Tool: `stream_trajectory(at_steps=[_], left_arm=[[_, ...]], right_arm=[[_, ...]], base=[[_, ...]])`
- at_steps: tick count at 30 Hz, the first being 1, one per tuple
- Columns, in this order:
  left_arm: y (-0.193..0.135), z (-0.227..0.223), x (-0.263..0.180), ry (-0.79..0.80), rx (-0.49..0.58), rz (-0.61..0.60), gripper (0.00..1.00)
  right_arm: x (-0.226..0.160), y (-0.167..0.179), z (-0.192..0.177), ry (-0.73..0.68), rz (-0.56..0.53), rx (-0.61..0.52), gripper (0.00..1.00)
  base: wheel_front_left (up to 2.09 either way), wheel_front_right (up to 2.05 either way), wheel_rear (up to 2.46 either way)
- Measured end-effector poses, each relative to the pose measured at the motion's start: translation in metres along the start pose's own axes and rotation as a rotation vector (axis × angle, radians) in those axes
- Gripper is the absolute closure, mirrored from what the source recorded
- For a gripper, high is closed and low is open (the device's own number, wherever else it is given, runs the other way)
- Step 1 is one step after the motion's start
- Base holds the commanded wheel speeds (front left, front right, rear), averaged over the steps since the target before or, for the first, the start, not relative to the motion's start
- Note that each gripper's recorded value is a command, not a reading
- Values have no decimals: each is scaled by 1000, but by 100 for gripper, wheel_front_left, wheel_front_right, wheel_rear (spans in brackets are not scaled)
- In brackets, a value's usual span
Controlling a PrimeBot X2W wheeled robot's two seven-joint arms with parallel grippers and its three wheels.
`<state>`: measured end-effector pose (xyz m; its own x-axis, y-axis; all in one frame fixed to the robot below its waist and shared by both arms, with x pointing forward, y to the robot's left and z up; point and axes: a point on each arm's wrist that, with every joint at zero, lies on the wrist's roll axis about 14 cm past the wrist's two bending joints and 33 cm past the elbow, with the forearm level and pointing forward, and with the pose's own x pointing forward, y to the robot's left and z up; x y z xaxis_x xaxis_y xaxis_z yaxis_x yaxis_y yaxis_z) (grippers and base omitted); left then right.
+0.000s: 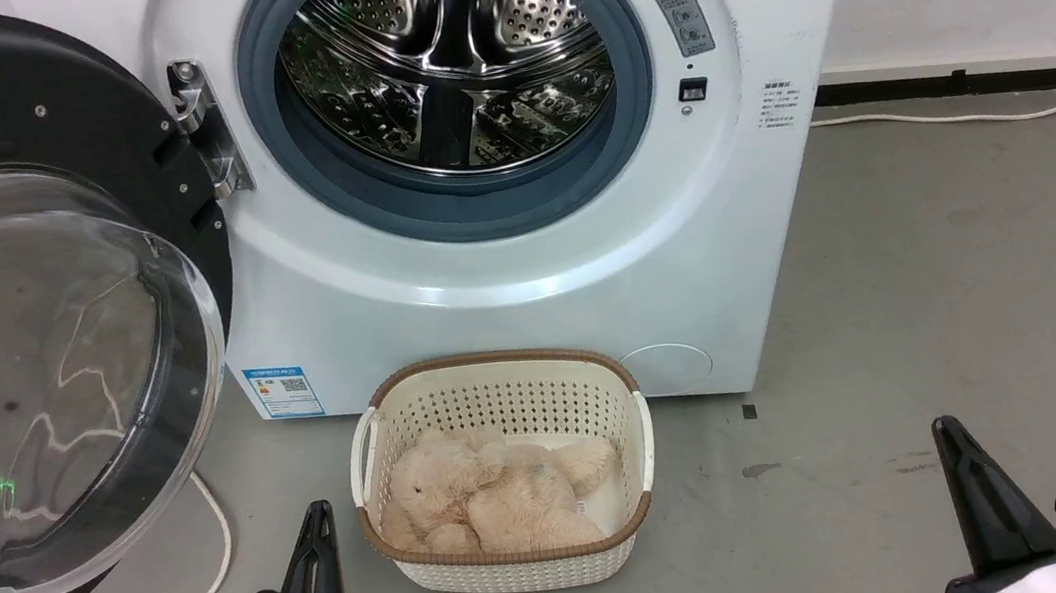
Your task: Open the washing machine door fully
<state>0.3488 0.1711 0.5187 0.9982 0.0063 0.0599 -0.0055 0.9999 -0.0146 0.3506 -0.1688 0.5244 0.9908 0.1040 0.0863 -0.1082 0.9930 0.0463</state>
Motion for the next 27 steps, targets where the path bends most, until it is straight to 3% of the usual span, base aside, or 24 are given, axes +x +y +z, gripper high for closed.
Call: stream_trajectory(at_steps=[27], left_arm=[[3, 1, 8, 24, 22, -3, 100]], right_arm=[[7, 2, -1, 35, 11, -33, 100]], base=[[0, 0, 0]])
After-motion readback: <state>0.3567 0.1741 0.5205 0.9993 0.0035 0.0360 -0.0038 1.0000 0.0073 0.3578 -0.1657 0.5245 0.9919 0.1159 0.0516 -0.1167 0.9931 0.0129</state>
